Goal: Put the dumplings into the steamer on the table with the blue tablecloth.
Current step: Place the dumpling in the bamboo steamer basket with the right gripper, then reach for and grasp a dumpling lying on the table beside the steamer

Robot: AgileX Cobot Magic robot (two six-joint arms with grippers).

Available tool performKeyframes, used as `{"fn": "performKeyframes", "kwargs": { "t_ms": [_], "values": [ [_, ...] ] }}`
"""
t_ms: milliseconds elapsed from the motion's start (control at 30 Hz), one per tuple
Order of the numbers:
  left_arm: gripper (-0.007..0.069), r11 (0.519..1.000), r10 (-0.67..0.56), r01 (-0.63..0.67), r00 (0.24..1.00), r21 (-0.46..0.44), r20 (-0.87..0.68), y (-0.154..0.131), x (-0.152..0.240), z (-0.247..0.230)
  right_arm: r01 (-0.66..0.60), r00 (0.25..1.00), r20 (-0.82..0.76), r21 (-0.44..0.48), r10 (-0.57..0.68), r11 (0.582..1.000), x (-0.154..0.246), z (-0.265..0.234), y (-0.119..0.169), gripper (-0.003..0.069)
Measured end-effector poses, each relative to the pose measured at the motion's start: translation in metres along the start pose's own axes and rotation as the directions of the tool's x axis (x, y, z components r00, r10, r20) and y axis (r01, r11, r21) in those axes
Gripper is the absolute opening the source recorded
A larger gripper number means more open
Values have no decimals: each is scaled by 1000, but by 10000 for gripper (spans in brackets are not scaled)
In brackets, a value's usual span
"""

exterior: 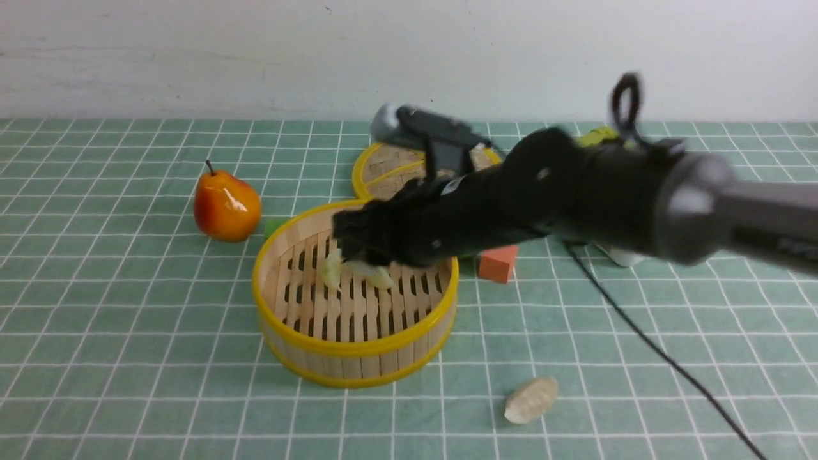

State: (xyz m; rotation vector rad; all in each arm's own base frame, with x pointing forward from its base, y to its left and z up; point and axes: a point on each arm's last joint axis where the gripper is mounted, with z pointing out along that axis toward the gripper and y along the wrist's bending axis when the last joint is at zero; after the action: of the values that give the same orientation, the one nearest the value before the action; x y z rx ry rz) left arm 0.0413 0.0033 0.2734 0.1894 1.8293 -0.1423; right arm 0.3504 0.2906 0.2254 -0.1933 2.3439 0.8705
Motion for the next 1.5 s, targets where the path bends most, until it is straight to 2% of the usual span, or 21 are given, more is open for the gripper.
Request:
{"fn": "performKeyframes", "kwargs": {
  "t_ms": [200,400,467,567,667,733,867,967,1033,1133,1200,1233,1300,1400,1500],
  "values": [
    [-14,1000,1,-1,1000,-1,0,0,0,0,-28,999,-16,53,29,998,29,42,-14,234],
    [-14,1000,1,-1,1000,-1,-1,0,0,0,-29,1000,-1,59,29,998,28,44,-16,250],
    [-14,1000,1,-1,1000,-1,-1,0,0,0,-29,1000,-5,58,29,998,29,44,-16,286],
    [-14,1000,1,-1,1000,-1,-1,0,0,0,-28,999,-14,55,29,998,29,43,-15,382],
    [-13,1000,1,-1,1000,-1,-1,0,0,0,-27,999,-20,41,28,999,26,37,-11,417],
    [-13,1000,1,-1,1000,-1,-1,0,0,0,-21,1000,-7,21,22,1000,19,27,-4,427],
    [-11,1000,1,-1,1000,-1,-2,0,0,0,29,999,44,-51,-26,998,-13,-28,20,429],
    [-11,1000,1,-1,1000,-3,-5,0,0,0,83,996,18,-67,-82,994,-28,-71,26,428],
    [-10,1000,1,-1,1000,-3,-7,0,1,0,92,995,-35,-37,-94,995,-30,-95,20,426],
    [-7,1000,1,-1,1000,-3,-7,0,1,0,84,986,-154,88,-70,993,-12,-112,-5,424],
    [-6,1000,1,-1,1000,-3,-7,0,1,0,71,975,-218,182,-30,981,7,-112,-23,424],
    [-6,1000,1,-1,1000,-3,-7,0,1,0,49,965,-263,269,25,962,32,-111,-44,424],
    [-6,1000,1,-1,1000,-3,-7,0,1,0,8,959,-270,340,90,940,59,-113,-64,424],
    [-6,1000,1,-1,1000,-2,-4,0,0,0,-91,961,-206,390,183,916,85,-110,-83,424],
    [-3,1000,1,-1,1000,-2,-3,0,0,0,-150,963,-149,396,225,906,97,-108,-93,424]
  ]
}}
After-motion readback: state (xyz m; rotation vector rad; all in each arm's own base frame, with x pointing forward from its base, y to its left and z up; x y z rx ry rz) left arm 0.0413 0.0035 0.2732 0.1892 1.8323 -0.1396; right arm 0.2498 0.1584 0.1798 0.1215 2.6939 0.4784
